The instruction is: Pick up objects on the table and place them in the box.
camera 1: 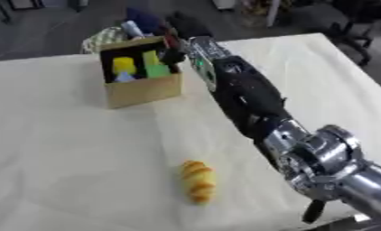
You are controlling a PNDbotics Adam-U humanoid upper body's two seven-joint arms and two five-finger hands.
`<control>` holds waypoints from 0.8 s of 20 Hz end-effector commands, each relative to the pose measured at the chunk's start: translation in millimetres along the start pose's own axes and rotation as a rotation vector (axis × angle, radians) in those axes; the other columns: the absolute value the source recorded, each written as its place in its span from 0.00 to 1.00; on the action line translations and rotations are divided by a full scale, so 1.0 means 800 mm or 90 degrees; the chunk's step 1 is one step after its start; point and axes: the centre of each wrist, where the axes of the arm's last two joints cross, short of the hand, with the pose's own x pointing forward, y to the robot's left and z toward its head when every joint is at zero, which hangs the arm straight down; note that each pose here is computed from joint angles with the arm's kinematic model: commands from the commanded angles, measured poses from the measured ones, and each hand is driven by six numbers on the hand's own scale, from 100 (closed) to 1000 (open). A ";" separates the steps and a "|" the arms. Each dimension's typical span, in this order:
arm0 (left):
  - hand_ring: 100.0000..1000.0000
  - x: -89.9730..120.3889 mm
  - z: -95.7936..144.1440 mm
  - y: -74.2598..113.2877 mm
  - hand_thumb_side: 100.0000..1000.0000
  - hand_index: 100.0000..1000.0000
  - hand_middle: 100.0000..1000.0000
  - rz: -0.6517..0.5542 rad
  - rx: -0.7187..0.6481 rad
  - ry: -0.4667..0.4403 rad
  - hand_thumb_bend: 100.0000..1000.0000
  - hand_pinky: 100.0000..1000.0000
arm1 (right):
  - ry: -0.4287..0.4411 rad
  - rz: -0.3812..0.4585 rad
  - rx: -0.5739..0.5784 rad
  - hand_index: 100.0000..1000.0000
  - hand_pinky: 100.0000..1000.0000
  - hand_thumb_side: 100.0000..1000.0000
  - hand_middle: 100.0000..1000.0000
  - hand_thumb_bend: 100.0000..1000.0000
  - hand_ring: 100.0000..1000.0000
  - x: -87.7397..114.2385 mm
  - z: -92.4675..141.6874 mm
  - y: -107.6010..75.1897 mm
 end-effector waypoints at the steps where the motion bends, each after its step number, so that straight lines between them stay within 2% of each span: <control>1: 0.61 0.002 0.001 0.009 0.76 0.82 0.58 -0.013 0.012 -0.004 0.00 0.67 | -0.094 0.013 -0.042 1.00 0.78 0.39 0.96 0.11 0.84 -0.020 0.007 -0.050; 3: 0.61 -0.002 0.005 0.013 0.76 0.82 0.58 -0.019 0.022 0.007 0.00 0.67 | -0.192 0.015 -0.043 1.00 0.78 0.36 0.92 0.09 0.83 -0.031 0.023 -0.069; 5: 0.60 -0.005 0.007 0.017 0.76 0.82 0.58 -0.025 0.032 0.012 0.00 0.67 | -0.280 0.012 -0.034 1.00 0.77 0.39 0.88 0.05 0.82 -0.042 0.047 -0.081; 7: 0.60 -0.006 0.007 0.020 0.76 0.82 0.58 -0.029 0.038 0.015 0.00 0.67 | -0.345 -0.009 -0.006 1.00 0.76 0.44 0.85 0.01 0.81 -0.051 0.075 -0.082; 8: 0.60 -0.006 0.008 0.020 0.77 0.82 0.58 -0.031 0.040 0.016 0.00 0.67 | -0.375 -0.018 0.014 1.00 0.76 0.39 0.83 0.10 0.81 -0.054 0.090 -0.079; 9: 0.60 -0.007 0.008 0.021 0.77 0.82 0.58 -0.032 0.042 0.017 0.00 0.67 | -0.402 -0.030 0.040 1.00 0.75 0.48 0.84 0.00 0.80 -0.057 0.105 -0.073; 12: 0.60 -0.008 0.009 0.023 0.77 0.82 0.58 -0.037 0.044 0.021 0.00 0.67 | -0.460 -0.045 0.136 0.99 0.76 0.54 0.84 0.00 0.81 -0.055 0.140 -0.052; 16: 0.60 -0.009 0.009 0.022 0.77 0.82 0.58 -0.039 0.043 0.024 0.00 0.67 | -0.492 -0.061 0.246 0.99 0.76 0.56 0.83 0.00 0.81 -0.045 0.163 -0.017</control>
